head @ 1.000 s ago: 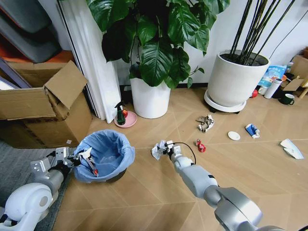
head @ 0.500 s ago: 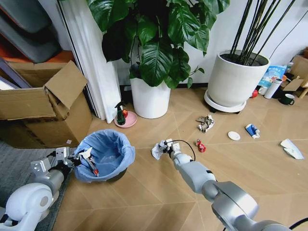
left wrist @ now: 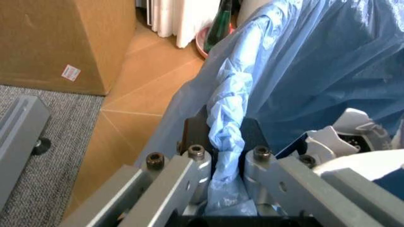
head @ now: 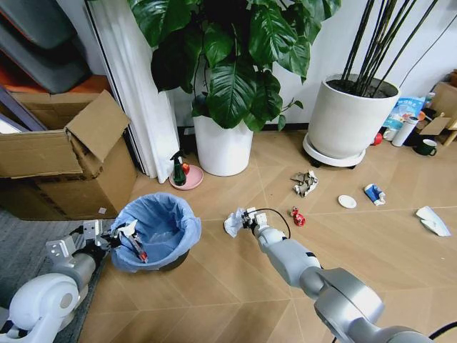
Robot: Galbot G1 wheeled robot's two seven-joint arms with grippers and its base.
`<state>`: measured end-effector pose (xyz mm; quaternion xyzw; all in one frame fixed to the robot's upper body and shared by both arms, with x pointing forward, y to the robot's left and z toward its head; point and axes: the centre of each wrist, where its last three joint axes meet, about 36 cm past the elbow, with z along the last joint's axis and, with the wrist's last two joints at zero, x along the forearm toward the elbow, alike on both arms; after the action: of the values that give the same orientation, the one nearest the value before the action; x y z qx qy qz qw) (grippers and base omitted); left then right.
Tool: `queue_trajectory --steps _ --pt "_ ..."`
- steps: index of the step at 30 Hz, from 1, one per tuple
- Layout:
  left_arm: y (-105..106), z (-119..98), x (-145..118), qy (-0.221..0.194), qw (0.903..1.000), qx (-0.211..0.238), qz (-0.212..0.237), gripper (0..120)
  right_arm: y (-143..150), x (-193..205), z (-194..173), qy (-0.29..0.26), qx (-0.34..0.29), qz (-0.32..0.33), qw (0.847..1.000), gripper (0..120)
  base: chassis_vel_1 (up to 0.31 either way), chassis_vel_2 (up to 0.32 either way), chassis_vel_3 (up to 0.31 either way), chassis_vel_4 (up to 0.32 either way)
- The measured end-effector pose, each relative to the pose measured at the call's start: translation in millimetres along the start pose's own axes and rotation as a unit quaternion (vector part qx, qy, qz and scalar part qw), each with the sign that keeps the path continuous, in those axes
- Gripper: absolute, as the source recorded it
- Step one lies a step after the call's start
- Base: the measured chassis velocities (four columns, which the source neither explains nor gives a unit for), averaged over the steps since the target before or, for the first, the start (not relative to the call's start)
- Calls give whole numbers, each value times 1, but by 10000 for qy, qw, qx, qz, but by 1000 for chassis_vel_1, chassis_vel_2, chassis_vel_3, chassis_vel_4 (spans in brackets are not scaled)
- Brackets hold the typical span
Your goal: Pick up the trash bin and place the garbage on the floor into it.
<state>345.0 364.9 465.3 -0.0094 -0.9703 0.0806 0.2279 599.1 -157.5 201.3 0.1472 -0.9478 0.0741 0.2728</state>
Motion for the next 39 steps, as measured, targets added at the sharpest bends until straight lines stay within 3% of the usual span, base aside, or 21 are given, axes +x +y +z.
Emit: queue_trajectory --steps 1,3,21,33,39 --pt "0 0 0 2 10000 0 0 1 0 0 0 5 6 2 10000 2 0 0 0 0" --pt "0 0 0 3 10000 2 -2 1 -1 0 0 9 8 5 10000 0 0 0 0 0" --pt "1 1 1 6 10000 -6 -24 1 1 13 18 -125 -41 -161 9998 0 0 0 0 0" --pt "5 1 -3 28 10000 -15 -61 1 6 21 6 -449 45 -340 9984 0 0 0 0 0" --pt "8 6 -11 135 9999 -7 -76 1 11 32 -20 -910 155 -575 9941 0 0 0 0 0"
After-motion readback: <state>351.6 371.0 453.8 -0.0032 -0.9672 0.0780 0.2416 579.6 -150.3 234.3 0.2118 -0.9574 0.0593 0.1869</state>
